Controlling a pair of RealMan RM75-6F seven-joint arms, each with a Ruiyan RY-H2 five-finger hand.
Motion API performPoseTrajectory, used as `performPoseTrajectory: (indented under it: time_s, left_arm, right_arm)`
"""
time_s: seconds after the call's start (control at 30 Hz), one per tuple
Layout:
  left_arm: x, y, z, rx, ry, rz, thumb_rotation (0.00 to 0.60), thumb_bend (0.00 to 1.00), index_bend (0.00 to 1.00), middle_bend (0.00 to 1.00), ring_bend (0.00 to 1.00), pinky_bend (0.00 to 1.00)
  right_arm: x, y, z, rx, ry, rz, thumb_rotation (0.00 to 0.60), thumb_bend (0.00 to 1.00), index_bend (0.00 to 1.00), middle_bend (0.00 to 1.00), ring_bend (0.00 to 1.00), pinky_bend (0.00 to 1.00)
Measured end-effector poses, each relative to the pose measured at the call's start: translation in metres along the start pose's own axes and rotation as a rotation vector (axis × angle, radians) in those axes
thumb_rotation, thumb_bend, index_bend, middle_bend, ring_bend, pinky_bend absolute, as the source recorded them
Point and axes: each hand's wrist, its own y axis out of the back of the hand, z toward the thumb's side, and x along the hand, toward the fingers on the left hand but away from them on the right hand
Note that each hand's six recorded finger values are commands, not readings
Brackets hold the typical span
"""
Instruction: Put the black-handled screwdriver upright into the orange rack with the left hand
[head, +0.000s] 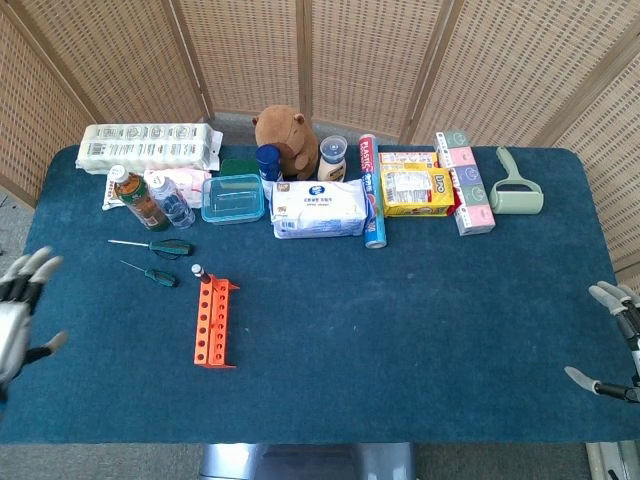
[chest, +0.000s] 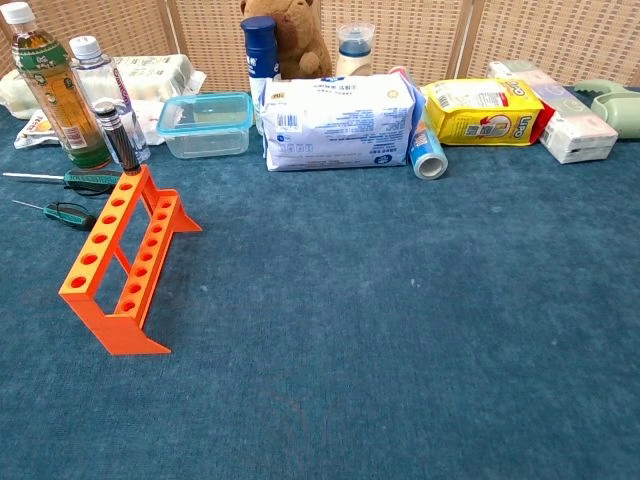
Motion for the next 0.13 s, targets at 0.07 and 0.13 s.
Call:
performPoseTrajectory:
  time_s: [0.07,0.13]
  left_arm:
    - [-0.021,-0.005,-0.016,0.020,0.051,0.013,0.600,0.11,0.00,0.00,0.00,0.16]
    - [-0.035,-0.012,-0.024,0.033,0.092,0.015,0.600,0.11,0.00,0.00,0.00,0.16]
  right_arm:
    - [-0.001,0.000,0.001,0.036,-0.004,-0.024,0.600,0.01,0.12,0.08,0.00,0.00]
    - [-0.001,0.001,0.002,0.075,-0.010,-0.061,0.600,0.01,0.12,0.08,0.00,0.00]
